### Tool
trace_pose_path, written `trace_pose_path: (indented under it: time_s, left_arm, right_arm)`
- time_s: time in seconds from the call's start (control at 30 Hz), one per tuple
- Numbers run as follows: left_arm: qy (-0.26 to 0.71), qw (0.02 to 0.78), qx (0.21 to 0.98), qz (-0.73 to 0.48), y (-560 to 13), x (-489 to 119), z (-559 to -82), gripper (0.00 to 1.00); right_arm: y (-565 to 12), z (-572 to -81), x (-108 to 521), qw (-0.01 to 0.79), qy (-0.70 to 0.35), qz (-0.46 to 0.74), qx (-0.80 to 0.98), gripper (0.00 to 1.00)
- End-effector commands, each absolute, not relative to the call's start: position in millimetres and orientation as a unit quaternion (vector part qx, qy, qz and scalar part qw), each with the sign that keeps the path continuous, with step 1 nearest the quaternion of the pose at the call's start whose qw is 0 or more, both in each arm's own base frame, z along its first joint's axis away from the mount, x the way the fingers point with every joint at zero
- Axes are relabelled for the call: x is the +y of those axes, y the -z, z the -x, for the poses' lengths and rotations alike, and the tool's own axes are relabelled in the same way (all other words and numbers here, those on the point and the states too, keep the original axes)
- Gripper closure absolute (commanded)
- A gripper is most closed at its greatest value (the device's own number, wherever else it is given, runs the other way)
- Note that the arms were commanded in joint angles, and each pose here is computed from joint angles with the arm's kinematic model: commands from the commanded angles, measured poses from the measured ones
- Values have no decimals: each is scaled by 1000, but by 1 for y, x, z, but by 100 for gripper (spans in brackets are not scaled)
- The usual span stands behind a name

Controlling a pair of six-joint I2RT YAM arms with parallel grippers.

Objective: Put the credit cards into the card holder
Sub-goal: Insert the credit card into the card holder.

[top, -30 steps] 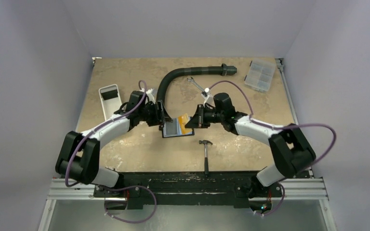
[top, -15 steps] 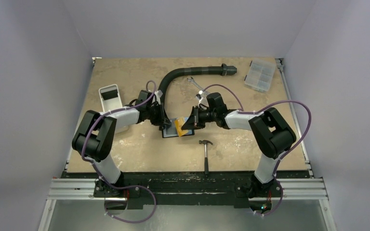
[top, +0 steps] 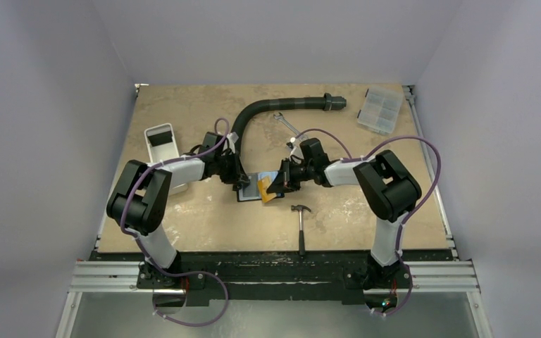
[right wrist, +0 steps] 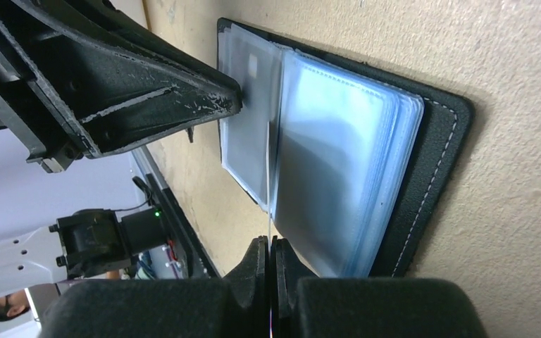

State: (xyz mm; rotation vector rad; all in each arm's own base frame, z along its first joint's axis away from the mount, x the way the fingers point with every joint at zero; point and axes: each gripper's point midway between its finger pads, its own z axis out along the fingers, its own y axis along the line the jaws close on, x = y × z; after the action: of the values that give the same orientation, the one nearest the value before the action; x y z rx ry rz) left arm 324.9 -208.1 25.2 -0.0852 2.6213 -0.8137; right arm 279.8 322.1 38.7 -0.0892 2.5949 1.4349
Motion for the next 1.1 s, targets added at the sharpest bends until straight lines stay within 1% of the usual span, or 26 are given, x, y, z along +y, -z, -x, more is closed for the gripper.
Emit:
trace_pose_path:
  time_s: [0.0,0.17,0.57,1.07]
  left_arm:
    - [259,193,946,32,-16,-196,-318,98]
    - [259,194,946,30,-17,-197,-316,99]
    - [265,191,945,24,-16,-204,-312,99]
    - [267,188,945,19,-15,-207,-309,100]
  right_arm:
    - [-53,-294,327,106,-483,36,868,100]
    - [-45,-299,324,101,-461,19,881,100]
    - [-32,-303,326,94,-454,6,886,100]
    - [-38,-327,338,145,-486,-1,862,100]
